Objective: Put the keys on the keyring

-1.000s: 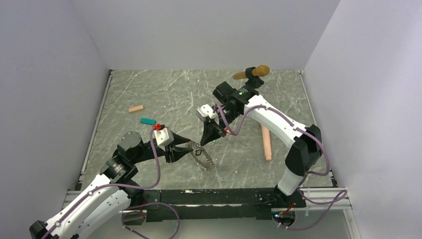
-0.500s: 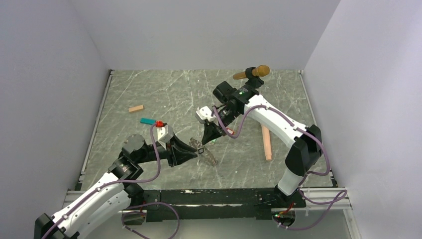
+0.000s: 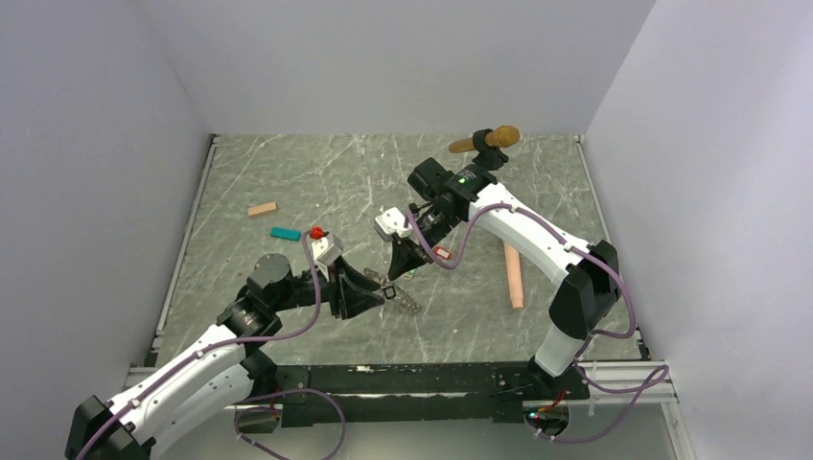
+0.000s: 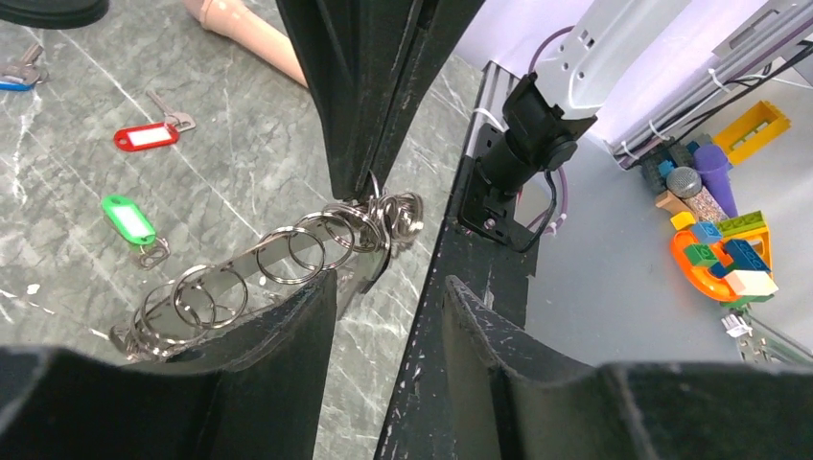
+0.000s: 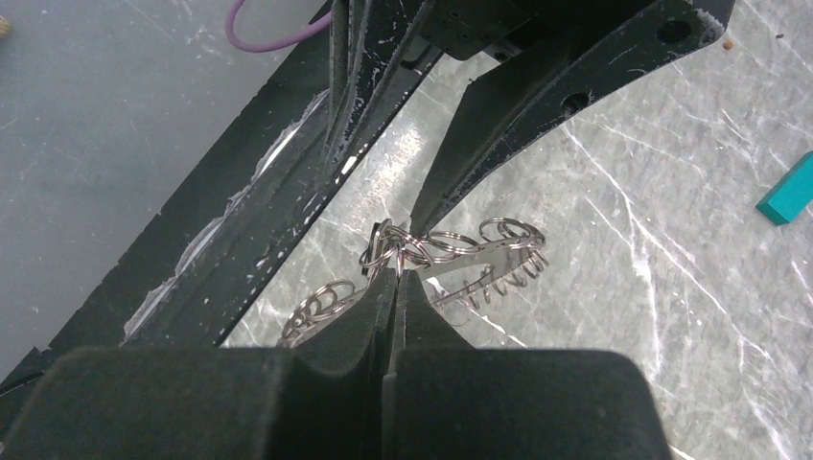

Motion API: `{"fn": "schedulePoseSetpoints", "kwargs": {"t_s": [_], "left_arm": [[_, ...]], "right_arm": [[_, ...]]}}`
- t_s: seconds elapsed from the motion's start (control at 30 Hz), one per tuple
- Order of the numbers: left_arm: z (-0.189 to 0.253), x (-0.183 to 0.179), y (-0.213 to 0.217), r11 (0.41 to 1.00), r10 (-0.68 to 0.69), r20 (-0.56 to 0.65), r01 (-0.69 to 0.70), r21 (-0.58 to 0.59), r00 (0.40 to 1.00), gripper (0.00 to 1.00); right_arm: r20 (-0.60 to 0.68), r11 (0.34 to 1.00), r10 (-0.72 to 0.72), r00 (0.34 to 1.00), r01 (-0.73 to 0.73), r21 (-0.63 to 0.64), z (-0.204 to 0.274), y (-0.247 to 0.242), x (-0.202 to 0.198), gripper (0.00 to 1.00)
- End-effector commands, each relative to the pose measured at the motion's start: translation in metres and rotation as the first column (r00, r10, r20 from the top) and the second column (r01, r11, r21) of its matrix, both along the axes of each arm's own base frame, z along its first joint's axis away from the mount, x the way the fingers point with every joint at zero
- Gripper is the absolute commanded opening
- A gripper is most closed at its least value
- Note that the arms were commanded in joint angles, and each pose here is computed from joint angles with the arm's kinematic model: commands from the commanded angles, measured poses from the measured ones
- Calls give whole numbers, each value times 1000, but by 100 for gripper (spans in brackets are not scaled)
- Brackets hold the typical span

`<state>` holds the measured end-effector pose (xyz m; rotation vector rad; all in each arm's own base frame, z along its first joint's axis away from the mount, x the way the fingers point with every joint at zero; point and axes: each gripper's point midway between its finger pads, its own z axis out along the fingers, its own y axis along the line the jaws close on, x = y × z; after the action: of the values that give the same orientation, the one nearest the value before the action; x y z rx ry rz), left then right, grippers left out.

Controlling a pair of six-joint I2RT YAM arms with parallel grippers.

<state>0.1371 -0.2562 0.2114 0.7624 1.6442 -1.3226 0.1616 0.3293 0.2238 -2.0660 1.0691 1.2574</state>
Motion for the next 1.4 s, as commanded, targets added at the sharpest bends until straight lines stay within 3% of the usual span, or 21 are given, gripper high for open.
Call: {"fn": "schedulePoseSetpoints", "kwargs": {"t_s": [0.0, 0.4, 0.47, 0.6, 0.67, 0.87, 1.13, 1.27, 1.37], "left_arm": [[2, 6, -1, 1000, 24, 10, -24, -1, 1000, 49], [-11, 12, -8, 999, 46, -20, -45, 27, 999, 49], [-10, 12, -9, 999, 43, -15, -43, 21, 999, 46], [-7, 10, -13, 1000, 12, -15, -12, 10, 1000, 29], [-7, 10, -15, 1000, 4, -22, -3, 10, 1000, 27], [-5, 12, -14, 1000, 28, -13, -28, 4, 1000, 42], [4, 2, -17, 997, -3, 8, 4, -75, 1000, 47], [2, -1, -18, 997, -21, 7, 22, -70, 1000, 35], [1, -2, -19, 998, -37, 10, 37, -50, 999, 14]], "right_arm": [[33, 995, 23, 999, -26, 95, 29, 7, -3, 0], [0, 996, 0, 1000, 0, 87, 30, 11, -1, 0], [-5, 996, 2, 1000, -2, 84, 29, 11, -2, 0], [-8, 997, 3, 1000, -2, 81, 27, 11, -3, 0], [-9, 997, 3, 1000, -2, 81, 27, 12, -3, 0], [-17, 997, -5, 1000, 6, 77, 25, 12, -2, 0], [-34, 997, -28, 999, 30, 67, 24, 16, 2, 0], [-45, 997, -37, 998, 40, 63, 24, 17, 3, 0], [-47, 997, -41, 998, 44, 60, 23, 17, 3, 0]]}}
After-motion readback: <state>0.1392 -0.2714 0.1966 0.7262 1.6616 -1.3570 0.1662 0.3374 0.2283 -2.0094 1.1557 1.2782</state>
